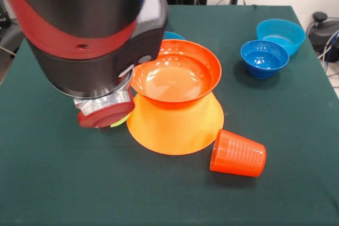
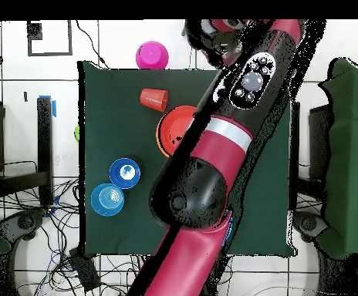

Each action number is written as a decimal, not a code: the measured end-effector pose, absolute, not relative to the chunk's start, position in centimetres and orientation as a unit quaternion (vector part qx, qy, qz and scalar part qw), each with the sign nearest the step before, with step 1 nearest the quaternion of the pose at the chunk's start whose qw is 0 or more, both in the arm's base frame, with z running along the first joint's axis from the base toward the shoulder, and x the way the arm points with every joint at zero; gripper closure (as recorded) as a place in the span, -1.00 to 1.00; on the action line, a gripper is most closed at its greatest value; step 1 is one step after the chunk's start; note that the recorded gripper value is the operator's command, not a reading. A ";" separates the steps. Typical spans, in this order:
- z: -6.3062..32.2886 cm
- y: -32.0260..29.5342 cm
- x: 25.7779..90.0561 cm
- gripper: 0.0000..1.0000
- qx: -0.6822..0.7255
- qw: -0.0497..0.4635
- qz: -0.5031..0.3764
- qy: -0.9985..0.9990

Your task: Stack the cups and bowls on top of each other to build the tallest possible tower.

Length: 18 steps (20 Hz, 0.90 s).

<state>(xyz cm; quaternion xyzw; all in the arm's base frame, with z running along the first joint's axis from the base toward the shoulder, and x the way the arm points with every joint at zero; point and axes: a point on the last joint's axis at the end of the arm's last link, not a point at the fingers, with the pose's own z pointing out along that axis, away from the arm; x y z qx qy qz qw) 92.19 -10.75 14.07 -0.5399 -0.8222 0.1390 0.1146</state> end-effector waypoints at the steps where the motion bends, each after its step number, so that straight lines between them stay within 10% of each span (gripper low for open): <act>1: 14.0 -11.0 92.2 -1.00 -0.537 0.117 0.134 -0.825; 18: 10.4 -17.0 89.0 -1.00 -0.510 0.264 0.041 -0.818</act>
